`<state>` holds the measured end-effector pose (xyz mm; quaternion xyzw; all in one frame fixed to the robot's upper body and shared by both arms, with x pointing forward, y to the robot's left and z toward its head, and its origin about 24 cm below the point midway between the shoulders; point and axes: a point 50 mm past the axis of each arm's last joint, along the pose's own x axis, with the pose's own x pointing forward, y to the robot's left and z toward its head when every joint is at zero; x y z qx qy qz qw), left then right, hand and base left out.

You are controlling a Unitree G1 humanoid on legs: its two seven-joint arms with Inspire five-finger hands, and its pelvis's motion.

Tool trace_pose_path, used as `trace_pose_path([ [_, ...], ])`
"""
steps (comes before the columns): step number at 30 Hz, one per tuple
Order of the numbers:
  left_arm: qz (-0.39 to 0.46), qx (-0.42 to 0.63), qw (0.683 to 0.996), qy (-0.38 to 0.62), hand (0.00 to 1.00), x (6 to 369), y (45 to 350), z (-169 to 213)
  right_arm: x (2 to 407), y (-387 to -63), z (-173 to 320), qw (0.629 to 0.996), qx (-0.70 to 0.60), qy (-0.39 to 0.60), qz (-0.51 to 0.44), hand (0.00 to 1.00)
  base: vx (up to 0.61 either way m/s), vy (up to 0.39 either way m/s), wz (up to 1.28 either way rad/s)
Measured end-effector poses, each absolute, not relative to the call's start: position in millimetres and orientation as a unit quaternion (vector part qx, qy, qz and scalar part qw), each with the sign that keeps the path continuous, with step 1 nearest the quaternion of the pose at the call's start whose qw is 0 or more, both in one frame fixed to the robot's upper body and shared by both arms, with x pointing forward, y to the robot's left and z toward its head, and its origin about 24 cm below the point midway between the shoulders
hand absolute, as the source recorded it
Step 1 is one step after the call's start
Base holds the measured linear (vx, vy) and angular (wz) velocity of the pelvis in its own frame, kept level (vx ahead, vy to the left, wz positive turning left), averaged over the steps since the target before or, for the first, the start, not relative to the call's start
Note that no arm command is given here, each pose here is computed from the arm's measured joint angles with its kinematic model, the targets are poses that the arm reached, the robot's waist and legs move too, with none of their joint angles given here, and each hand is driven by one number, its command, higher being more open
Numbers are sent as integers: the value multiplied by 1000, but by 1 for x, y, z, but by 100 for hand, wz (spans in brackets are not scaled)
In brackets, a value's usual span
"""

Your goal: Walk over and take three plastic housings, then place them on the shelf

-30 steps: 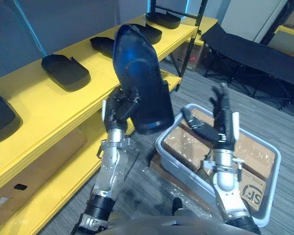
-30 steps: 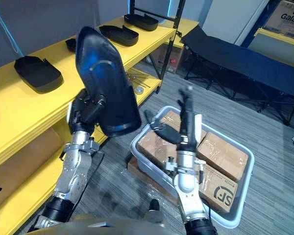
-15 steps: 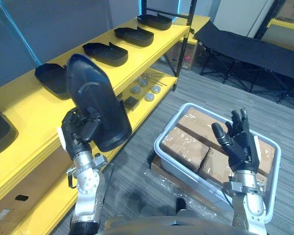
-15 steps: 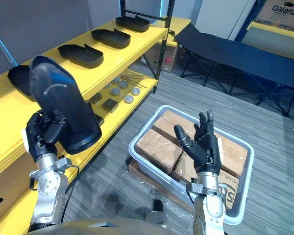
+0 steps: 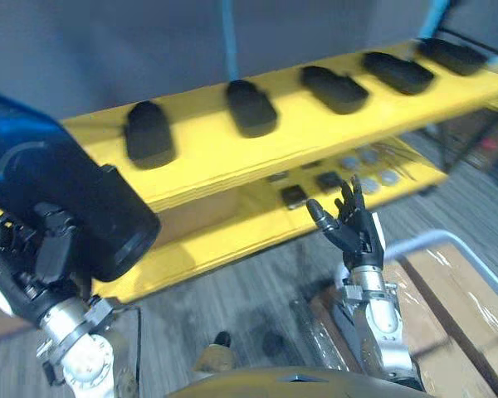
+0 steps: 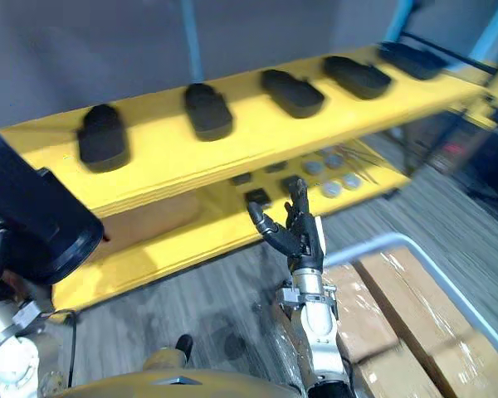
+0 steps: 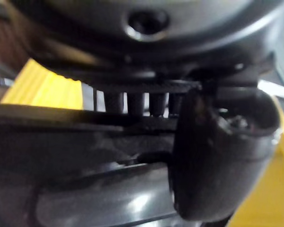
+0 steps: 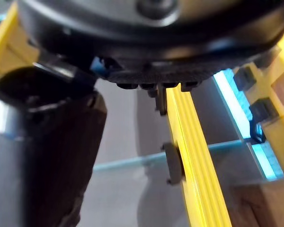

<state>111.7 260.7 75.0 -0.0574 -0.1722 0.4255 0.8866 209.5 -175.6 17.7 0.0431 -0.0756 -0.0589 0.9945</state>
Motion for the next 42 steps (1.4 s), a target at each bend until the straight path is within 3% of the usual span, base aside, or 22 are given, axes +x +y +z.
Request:
trace_pose_path([
  [2, 395, -67, 902, -162, 0, 101, 259, 71, 209, -186, 19, 990, 27, -78, -113, 100, -2, 96, 189],
  [7, 359, -79, 913, -176, 0, 89, 253, 77, 207, -190, 18, 987, 34, -76, -136, 100, -20, 121, 19],
  [16, 269, -35, 932, -242, 0, 114, 244, 100, 212, -187, 18, 985, 80, -78, -134, 100, -10, 136, -27],
  [23, 221, -15, 931, -290, 0, 135, 244, 118, 208, -191, 17, 985, 82, -77, -133, 100, 191, 204, 89],
  [26, 227, -23, 927, -297, 0, 141, 242, 119, 174, -202, 8, 982, 79, -57, -160, 100, 351, 93, 97],
  [29, 180, -50, 935, -301, 0, 158, 226, 117, 152, -218, 8, 977, 63, -45, -200, 100, 185, 27, 75],
  [36, 138, -59, 949, -279, 0, 159, 212, 109, 147, -232, 11, 960, 50, -50, -270, 100, 92, -77, 10],
  [42, 122, -57, 953, -272, 0, 154, 211, 105, 164, -231, 86, 926, -1, -255, -279, 100, 25, -46, 13],
])
